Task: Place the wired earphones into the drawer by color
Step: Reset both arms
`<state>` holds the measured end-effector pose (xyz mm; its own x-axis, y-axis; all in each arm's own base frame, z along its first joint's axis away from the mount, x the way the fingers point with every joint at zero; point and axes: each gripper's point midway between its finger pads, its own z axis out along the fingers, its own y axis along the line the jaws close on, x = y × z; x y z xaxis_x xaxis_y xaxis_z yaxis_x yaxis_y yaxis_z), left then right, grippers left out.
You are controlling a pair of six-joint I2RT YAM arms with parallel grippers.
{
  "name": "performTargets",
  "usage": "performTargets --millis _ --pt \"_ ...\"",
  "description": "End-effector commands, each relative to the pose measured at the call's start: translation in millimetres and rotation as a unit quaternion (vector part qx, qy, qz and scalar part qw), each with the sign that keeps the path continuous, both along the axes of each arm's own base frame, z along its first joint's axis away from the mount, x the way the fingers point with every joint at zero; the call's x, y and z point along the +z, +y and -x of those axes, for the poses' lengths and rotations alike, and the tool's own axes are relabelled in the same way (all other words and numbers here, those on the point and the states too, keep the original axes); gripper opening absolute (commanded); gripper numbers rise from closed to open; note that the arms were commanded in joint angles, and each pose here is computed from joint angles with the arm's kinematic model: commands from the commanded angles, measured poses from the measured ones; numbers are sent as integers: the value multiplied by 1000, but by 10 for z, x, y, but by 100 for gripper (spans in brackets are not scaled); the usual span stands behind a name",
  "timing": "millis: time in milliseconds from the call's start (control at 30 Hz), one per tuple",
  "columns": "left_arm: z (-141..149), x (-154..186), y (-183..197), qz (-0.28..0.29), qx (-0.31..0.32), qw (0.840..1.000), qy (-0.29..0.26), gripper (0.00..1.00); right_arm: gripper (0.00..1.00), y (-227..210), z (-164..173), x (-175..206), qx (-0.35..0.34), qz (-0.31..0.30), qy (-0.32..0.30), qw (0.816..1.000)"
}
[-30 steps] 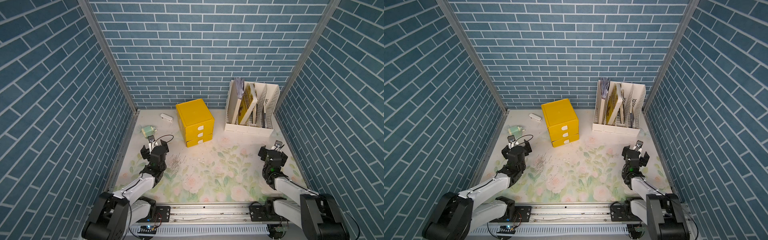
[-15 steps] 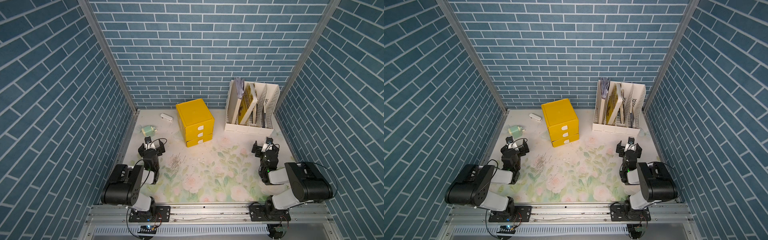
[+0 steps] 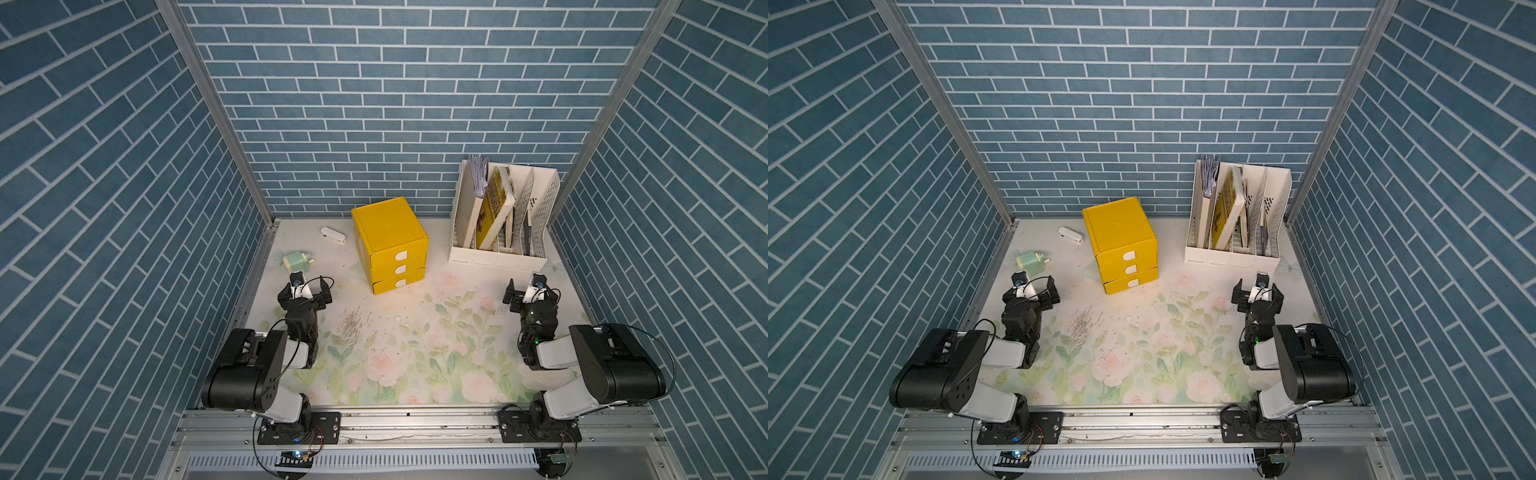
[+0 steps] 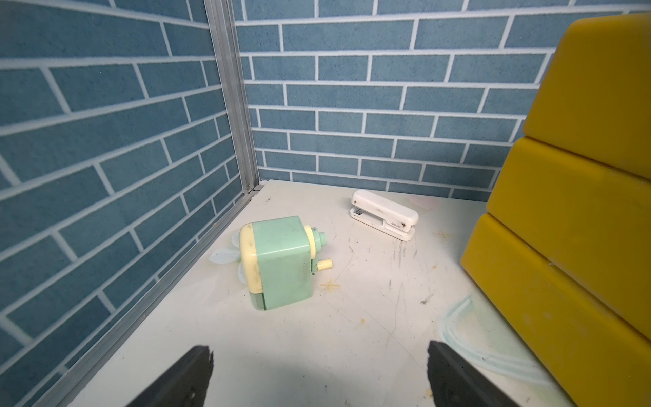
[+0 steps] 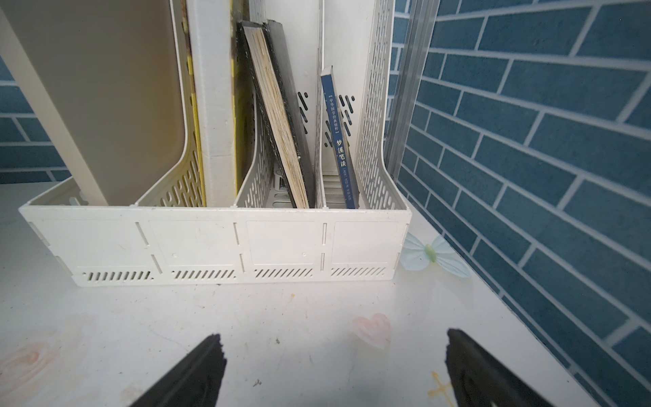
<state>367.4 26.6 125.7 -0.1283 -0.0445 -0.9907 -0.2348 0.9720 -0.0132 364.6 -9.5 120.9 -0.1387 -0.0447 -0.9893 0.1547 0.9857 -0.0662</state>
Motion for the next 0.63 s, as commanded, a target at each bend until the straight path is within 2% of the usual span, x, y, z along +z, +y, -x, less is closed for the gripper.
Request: performTargets --millis 0,600 --pt "1 53 13 -3 0 1000 -11 100 100 6 -19 83 4 12 -15 1000" --pt "0 53 12 -3 -1 1000 -11 100 100 9 -28 81 9 9 -14 1000"
